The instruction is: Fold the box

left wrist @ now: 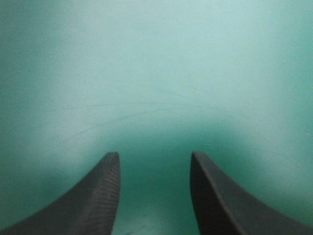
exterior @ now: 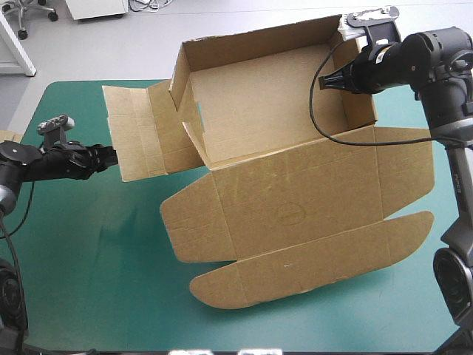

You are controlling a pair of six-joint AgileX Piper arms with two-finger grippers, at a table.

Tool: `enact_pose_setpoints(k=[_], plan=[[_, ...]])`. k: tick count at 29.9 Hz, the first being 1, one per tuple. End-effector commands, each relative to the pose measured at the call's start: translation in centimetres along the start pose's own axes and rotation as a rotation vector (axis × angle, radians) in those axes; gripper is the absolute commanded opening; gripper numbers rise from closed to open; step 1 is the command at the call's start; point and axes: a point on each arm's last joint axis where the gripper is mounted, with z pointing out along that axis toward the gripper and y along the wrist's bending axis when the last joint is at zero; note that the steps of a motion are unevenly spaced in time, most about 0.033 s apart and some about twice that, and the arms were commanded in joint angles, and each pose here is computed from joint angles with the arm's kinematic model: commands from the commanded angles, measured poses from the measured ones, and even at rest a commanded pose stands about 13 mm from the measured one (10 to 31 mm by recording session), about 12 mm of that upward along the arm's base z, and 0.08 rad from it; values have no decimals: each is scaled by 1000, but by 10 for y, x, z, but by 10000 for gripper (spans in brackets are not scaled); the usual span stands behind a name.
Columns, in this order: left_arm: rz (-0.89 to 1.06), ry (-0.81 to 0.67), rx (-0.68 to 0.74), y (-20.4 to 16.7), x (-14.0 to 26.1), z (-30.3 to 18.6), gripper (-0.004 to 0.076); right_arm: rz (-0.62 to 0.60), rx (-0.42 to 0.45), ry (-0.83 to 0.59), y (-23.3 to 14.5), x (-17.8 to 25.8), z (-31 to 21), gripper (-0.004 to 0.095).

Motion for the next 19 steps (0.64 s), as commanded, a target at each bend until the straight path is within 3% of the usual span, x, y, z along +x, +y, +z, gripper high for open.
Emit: enact_pose_setpoints(k=[1,8,12,19], plan=[[30,-129,271,-22,-13,-2,335,20,-39,-89,4,-5,-39,-20],[7,-245,575,-33,-24,6,335,26,-62,-101,7,-5,-45,-19],[-26,-299,839,-44,-28,-1,335,24,-57,-100,6,-5,-45,-19],[-40,-296,861,-51,-28,0,335,24,-55,-99,6,-5,-44,-19]])
